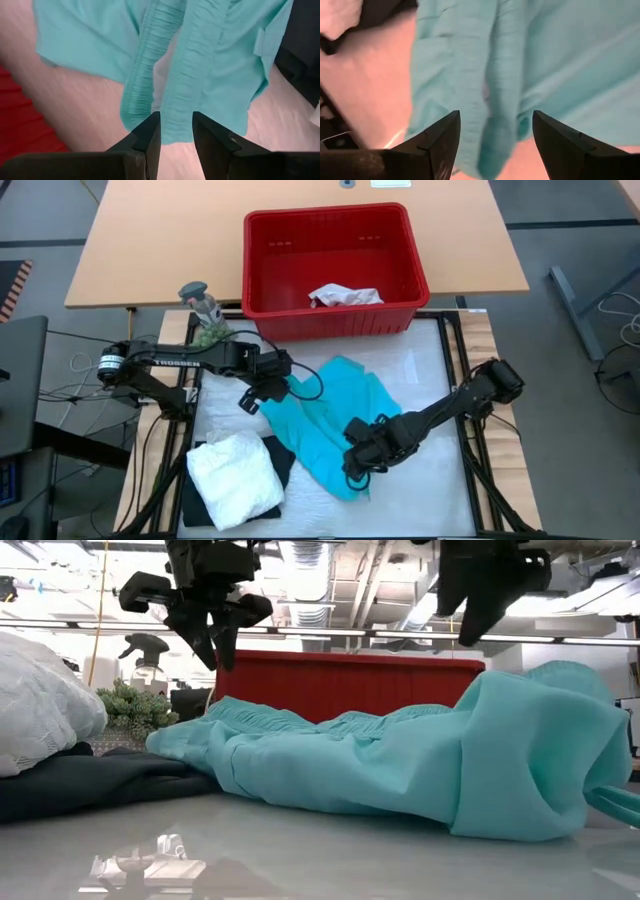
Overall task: Fold Laundry from Bin
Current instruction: Fold the blue shorts
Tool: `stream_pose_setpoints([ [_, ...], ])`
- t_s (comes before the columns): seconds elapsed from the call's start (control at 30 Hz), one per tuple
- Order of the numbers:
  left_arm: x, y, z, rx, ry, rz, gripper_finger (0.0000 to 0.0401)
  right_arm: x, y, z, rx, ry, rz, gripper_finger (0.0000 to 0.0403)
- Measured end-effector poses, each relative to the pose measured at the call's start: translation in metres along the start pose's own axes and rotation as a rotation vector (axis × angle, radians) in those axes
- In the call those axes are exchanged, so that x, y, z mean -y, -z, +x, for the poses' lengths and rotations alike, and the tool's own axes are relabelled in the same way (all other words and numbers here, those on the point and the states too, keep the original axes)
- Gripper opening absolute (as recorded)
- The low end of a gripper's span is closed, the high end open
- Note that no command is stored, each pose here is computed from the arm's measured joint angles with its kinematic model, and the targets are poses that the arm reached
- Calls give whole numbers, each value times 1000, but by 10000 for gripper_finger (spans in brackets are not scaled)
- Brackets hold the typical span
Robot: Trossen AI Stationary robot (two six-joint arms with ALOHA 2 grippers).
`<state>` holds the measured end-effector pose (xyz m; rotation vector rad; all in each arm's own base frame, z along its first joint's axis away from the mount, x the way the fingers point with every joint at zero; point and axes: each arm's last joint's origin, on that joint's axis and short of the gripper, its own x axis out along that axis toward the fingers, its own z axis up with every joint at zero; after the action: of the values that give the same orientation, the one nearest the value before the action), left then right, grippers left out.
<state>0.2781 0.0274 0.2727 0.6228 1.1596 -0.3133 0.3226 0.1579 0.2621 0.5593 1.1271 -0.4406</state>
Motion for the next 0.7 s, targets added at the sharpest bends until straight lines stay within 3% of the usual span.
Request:
stream_pose_setpoints([
  [0.23, -1, -2, 0, 26, -2, -32, 100, 3, 5, 32, -51, -71, 39, 270],
  [0.4, -1, -2, 0, 37, 12, -43, 100, 7, 4, 38, -58, -106, 34, 270],
  [0.57, 0, -2, 0, 40, 16, -46, 100, 19, 7, 40, -133, -19, -13, 270],
  [0.7, -2, -4, 0, 59, 4, -54, 100, 22, 0, 42, -136, -24, -60, 270],
])
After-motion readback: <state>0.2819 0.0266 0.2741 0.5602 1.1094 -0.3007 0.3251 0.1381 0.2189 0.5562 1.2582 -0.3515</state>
